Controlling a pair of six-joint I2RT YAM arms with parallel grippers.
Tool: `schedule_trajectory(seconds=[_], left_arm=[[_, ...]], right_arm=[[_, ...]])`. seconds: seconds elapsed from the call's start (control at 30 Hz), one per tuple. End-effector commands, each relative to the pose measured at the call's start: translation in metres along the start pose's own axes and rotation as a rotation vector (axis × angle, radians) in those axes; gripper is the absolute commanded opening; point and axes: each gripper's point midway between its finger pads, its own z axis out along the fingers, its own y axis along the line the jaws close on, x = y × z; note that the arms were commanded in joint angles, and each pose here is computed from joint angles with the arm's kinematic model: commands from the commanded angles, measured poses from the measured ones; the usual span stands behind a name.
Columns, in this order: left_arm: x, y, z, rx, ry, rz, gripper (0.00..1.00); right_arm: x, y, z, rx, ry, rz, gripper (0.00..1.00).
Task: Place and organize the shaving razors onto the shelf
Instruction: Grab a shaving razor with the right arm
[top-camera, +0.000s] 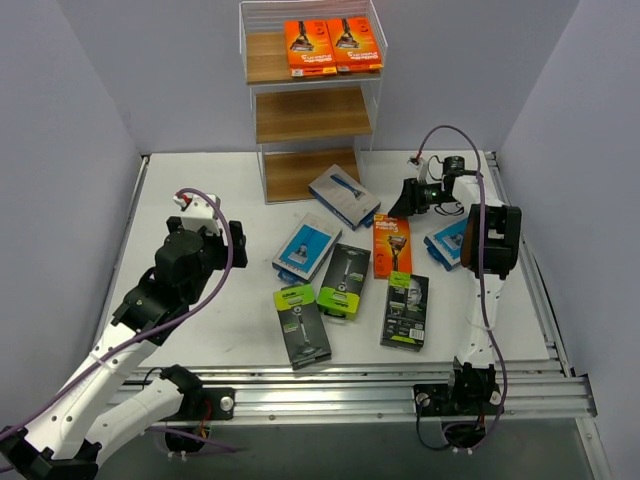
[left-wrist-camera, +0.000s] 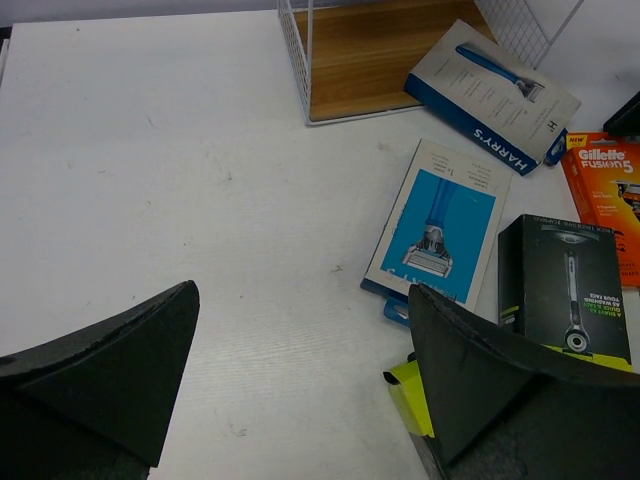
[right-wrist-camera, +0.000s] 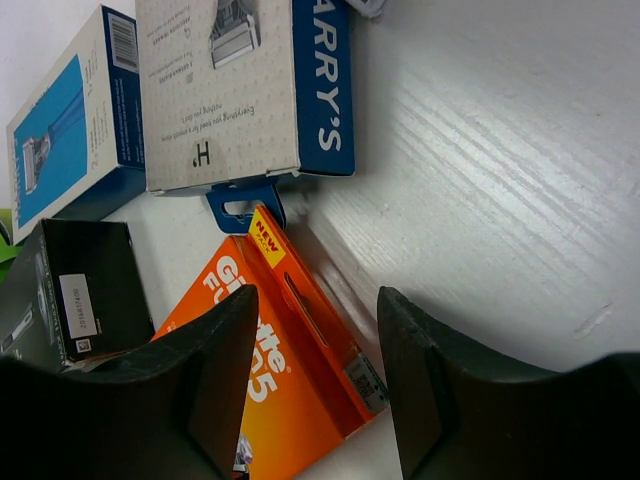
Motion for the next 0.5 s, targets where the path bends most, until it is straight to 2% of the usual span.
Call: schedule_trajectory(seconds=[0.0, 0.2, 0.47], left_arm=[[-0.023, -0.004, -0.003, 0.017, -0.056, -0.03, 0.94], [-0.023, -0.004, -0.002, 0.015, -0.055, -0.031, 0.94], [-0.022, -0.004, -0.001, 0.013, -0.051, -0.029, 0.94]], right_arm=[[0.005, 0.006, -0.002, -0.057, 0.012, 0.013, 0.47], [0.013, 0.01, -0.001, -0.091, 0.029, -0.002, 0.46], [0.02, 0.015, 0.0, -0.136, 0.041, -0.005, 0.37]])
